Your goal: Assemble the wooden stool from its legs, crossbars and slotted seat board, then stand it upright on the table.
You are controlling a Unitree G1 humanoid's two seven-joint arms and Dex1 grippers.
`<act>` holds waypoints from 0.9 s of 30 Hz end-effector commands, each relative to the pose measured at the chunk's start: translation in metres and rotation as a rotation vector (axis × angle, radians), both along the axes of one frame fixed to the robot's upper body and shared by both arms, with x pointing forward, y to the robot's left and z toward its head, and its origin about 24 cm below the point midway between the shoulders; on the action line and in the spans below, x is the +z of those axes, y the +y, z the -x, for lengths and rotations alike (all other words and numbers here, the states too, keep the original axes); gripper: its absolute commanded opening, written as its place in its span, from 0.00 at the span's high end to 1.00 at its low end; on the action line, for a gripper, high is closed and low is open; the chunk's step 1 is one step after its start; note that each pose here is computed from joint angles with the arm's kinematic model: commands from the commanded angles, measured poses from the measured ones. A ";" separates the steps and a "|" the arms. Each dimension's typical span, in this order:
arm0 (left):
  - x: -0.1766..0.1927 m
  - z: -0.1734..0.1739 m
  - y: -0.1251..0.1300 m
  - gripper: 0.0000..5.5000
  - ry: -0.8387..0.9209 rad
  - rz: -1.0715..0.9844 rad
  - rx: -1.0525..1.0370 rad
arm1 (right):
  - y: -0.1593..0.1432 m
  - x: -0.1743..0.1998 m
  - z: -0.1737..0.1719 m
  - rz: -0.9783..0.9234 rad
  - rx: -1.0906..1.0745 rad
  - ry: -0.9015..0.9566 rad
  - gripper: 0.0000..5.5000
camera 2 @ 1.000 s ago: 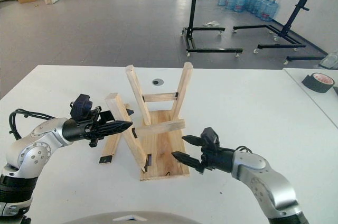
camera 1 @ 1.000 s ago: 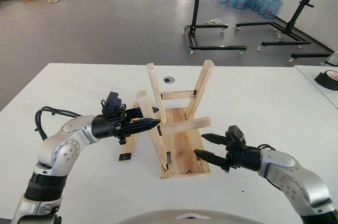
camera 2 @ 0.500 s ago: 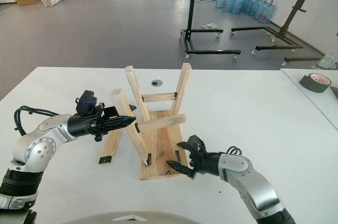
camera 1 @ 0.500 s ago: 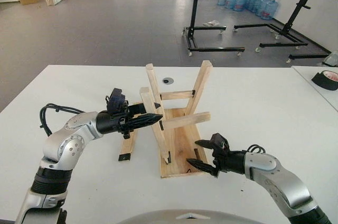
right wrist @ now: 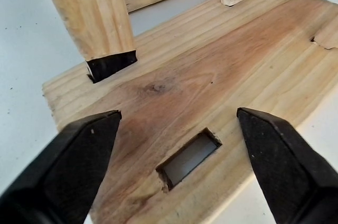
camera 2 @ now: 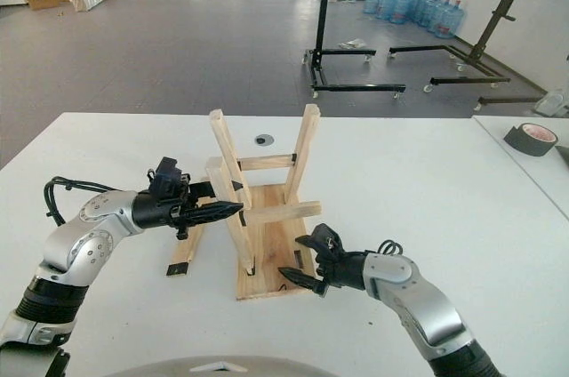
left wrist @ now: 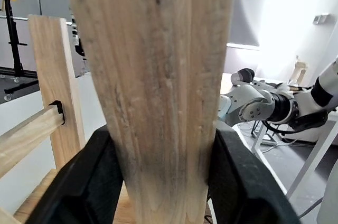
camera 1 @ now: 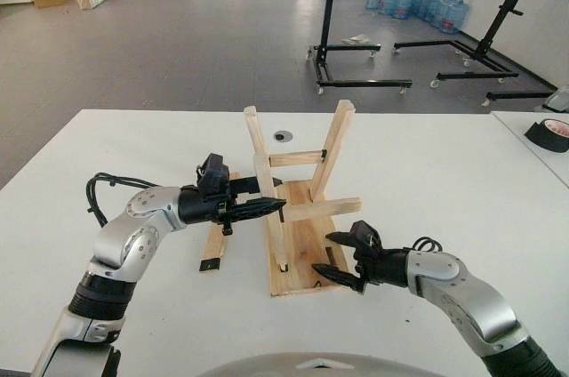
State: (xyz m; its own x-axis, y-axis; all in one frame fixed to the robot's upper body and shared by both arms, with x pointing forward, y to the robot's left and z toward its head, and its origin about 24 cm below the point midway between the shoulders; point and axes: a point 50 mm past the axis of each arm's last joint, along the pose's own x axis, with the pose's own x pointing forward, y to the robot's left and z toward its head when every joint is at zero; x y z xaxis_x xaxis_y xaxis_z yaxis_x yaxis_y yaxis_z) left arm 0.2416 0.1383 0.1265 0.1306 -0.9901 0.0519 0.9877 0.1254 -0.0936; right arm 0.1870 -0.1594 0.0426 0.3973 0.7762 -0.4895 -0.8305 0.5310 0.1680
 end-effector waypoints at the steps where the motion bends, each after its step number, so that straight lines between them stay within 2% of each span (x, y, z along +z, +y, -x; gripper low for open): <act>1: -0.043 0.019 0.017 0.63 0.043 -0.369 0.059 | -0.013 -0.038 0.030 0.097 -0.051 0.283 0.27; 9: -0.076 0.062 0.018 0.63 0.106 -0.433 0.006 | -0.019 -0.041 0.020 0.116 -0.136 0.249 0.27; 17: -0.094 0.065 0.024 0.63 0.151 -0.497 0.024 | -0.015 -0.043 0.017 0.107 -0.153 0.238 0.27; 18: -0.094 0.064 0.024 0.57 0.155 -0.493 0.038 | -0.015 -0.043 0.017 0.106 -0.154 0.237 0.27; 21: -0.086 0.056 0.026 0.49 0.154 -0.446 0.100 | -0.017 -0.045 0.017 0.090 -0.178 0.238 0.27; 25: -0.091 0.058 0.040 0.36 0.180 -0.526 0.126 | -0.022 -0.046 0.011 0.069 -0.237 0.222 0.27; 27: -0.089 0.056 0.045 0.34 0.172 -0.533 0.170 | -0.025 -0.048 0.009 0.076 -0.259 0.211 0.27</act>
State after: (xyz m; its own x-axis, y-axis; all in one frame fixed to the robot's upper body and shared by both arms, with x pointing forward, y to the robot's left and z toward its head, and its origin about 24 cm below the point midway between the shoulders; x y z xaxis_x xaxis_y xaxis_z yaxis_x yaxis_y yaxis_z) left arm 0.1821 0.1748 0.0356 0.2096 -0.8651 -0.4557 0.9360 0.3123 -0.1624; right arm 0.1975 -0.1621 0.0356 0.4996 0.7503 -0.4328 -0.7464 0.6265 0.2245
